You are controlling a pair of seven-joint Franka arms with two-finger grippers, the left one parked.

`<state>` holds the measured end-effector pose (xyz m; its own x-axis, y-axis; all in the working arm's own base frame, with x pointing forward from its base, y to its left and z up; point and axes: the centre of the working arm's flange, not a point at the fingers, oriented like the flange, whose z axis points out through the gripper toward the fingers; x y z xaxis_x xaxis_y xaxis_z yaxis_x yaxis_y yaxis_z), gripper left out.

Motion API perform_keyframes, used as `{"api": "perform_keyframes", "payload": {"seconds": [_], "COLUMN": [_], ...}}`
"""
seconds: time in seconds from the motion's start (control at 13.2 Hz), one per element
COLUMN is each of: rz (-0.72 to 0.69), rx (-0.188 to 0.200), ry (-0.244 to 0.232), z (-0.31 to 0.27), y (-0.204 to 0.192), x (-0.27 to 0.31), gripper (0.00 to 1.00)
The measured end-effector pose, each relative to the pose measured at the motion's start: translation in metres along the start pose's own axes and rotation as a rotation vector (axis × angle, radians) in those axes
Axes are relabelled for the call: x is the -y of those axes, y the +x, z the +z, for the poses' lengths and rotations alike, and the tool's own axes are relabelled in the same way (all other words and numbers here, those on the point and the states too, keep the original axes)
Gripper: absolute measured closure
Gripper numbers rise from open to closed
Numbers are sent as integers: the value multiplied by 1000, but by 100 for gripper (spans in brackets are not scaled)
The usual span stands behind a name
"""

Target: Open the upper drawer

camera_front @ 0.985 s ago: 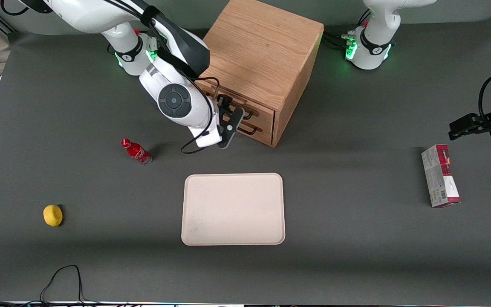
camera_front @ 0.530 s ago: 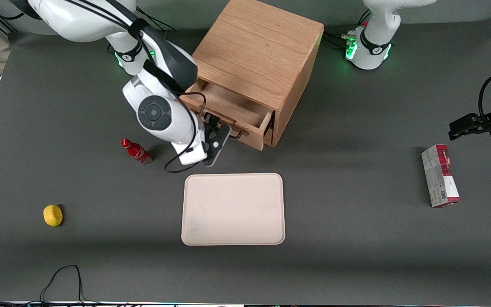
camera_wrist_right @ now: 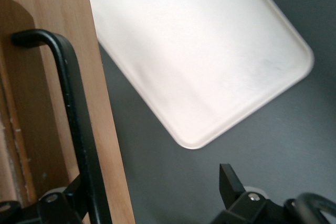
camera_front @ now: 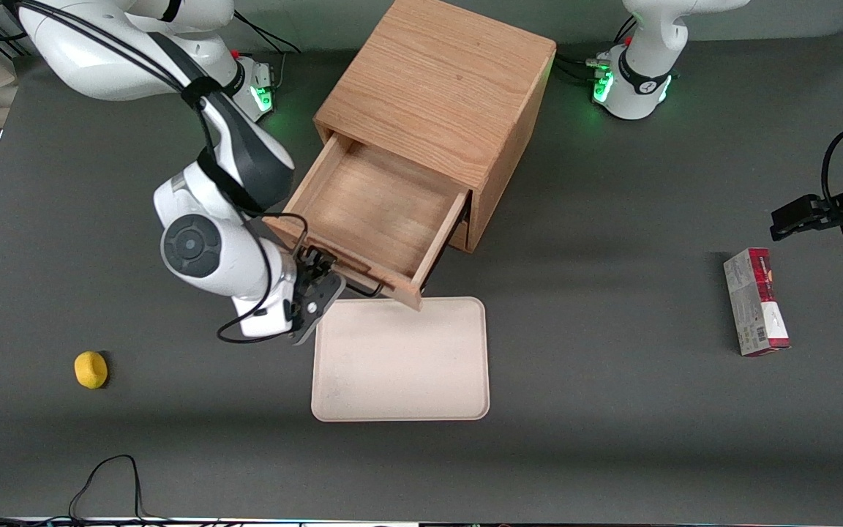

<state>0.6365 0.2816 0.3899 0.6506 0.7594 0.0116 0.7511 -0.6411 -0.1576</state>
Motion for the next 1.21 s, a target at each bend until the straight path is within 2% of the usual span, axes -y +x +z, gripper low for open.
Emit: {"api": "perform_keyframes", "payload": {"seconds": [0.23, 0.61, 0.68, 0.83, 1.06, 1.14, 1.21], "rz": [50, 58, 60, 91, 171, 206, 280], "rx": [-15, -55, -75, -128, -172, -155, -112], "ry": [-27, -43, -53, -99, -182, -185, -167], "z": [-10, -30, -40, -74, -124, -142, -157], "y": [-9, -3, -1, -6, -36, -49, -68], "x": [-32, -39, -42, -61, -101, -103, -102], "gripper": [0, 0, 0, 0, 0, 0, 0]}}
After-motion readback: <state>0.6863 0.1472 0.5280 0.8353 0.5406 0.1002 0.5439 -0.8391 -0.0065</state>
